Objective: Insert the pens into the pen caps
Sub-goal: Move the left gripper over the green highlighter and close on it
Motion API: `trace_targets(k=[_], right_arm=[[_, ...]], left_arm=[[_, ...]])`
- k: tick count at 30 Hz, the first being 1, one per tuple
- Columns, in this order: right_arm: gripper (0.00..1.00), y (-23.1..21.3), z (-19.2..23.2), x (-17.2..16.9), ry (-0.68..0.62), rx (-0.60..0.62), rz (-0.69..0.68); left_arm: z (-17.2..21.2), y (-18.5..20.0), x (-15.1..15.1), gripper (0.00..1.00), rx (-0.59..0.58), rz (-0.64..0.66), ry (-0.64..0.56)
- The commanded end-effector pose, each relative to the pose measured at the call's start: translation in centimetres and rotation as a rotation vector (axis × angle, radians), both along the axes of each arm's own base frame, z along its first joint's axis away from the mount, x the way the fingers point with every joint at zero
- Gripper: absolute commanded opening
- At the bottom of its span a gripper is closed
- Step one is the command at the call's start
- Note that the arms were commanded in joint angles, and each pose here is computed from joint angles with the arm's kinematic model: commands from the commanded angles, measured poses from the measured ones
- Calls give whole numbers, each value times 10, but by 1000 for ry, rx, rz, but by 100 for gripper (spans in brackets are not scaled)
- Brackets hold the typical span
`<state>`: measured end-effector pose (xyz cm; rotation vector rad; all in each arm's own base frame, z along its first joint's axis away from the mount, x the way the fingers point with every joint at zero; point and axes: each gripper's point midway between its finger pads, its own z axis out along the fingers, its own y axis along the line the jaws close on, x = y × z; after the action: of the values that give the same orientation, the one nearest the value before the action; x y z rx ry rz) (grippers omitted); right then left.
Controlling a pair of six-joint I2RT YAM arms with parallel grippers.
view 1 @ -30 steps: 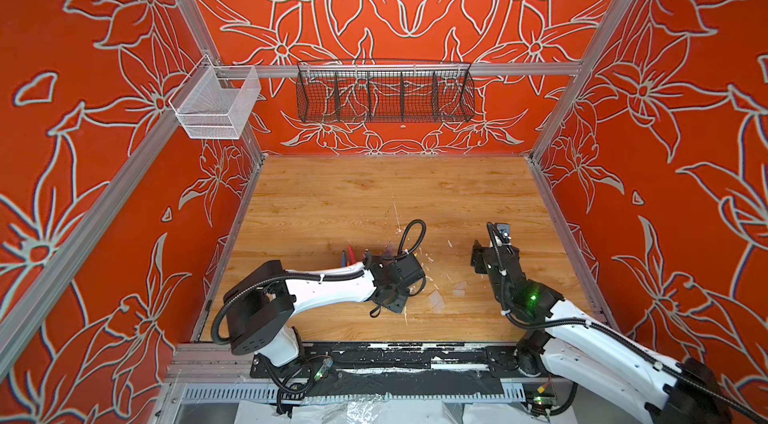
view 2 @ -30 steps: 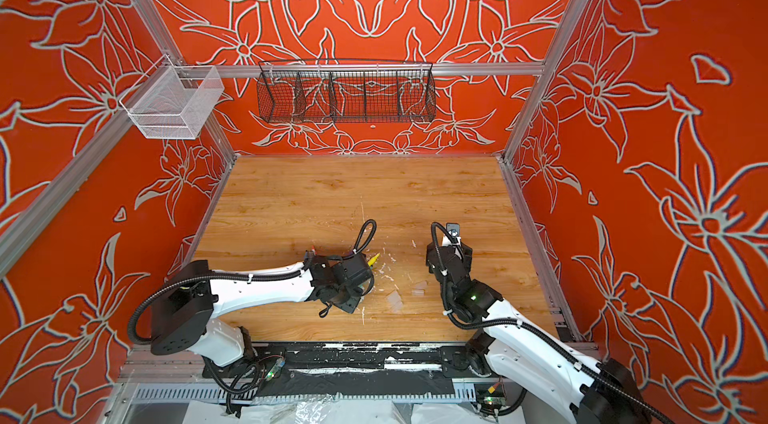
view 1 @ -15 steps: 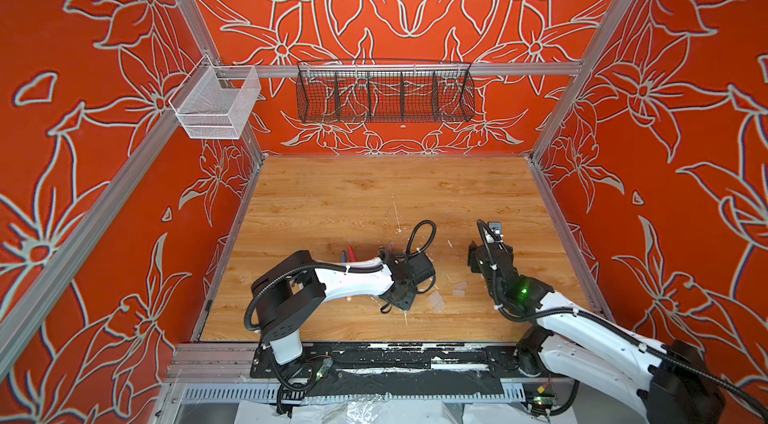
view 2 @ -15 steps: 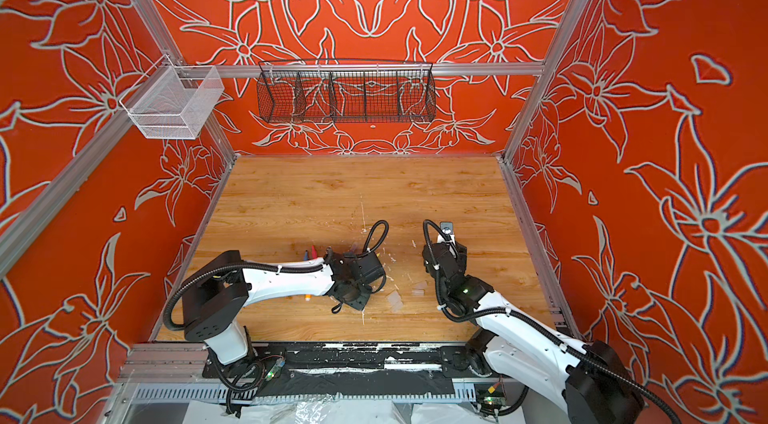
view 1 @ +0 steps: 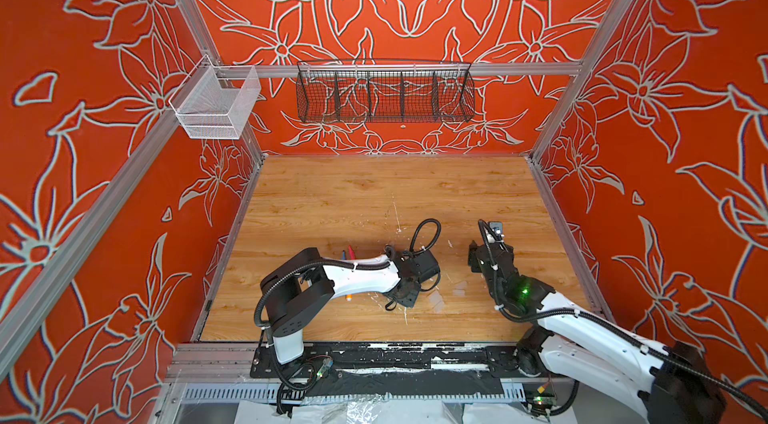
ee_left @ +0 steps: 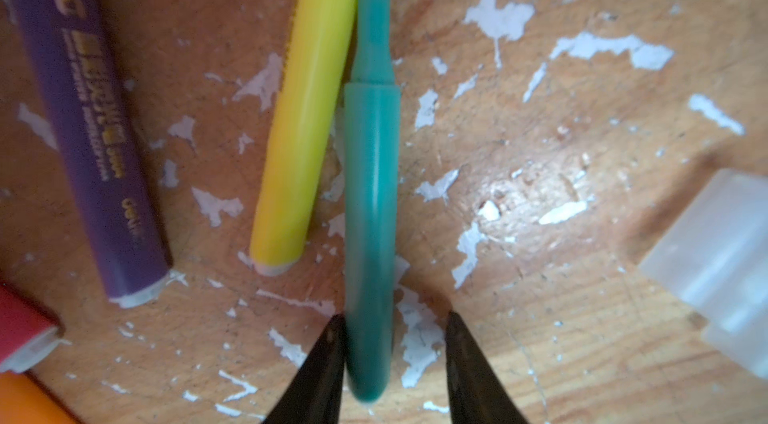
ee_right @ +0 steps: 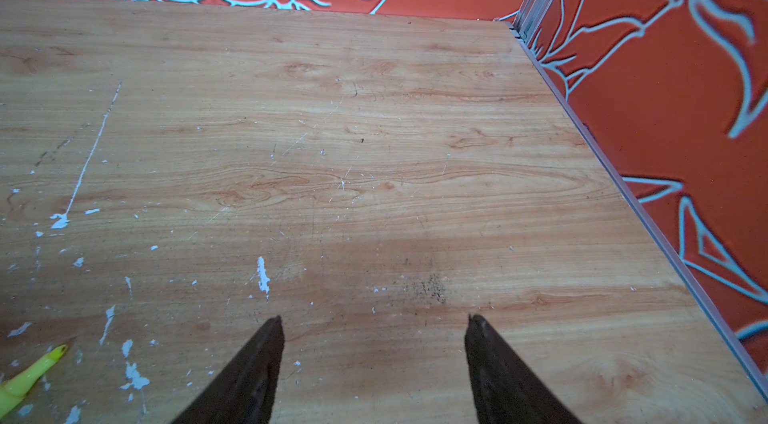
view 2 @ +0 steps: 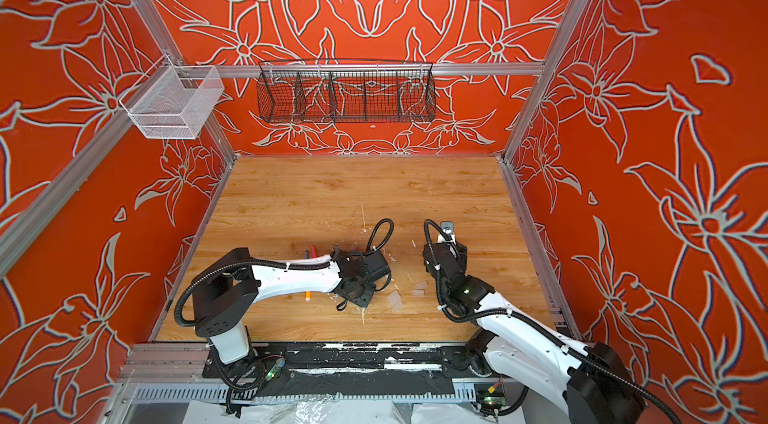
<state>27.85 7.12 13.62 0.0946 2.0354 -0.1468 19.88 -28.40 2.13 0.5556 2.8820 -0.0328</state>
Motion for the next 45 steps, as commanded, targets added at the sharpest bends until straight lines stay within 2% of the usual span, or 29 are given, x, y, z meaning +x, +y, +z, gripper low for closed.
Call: trace_targets(k=[1,12,16,27,34,36,39,45], right_arm=[[71,1,10,3,-20,16,1],[71,1,10,2,-20,18,2],[71,1,10,2,-19,18,1],[71,1,10,3,-18,16,2],[71,1,10,2,-17,16,2],[71,1,11,3,-22,20,-5],[68,1,14,-1,9,81,-37],[66,38,33,-13,59,338,113]], left_arm=[[-19,15,-4,38,87,17,33],[-29,24,0,36,101,41,47],[-32,24,2,28,101,45,53],[-37,26,5,28,124,49,64],[-40,27,3,18,127,45,72],[-37,27,5,8,123,47,59],[-19,17,13,5,67,29,19],[54,-6,33,0,-103,-31,-133]])
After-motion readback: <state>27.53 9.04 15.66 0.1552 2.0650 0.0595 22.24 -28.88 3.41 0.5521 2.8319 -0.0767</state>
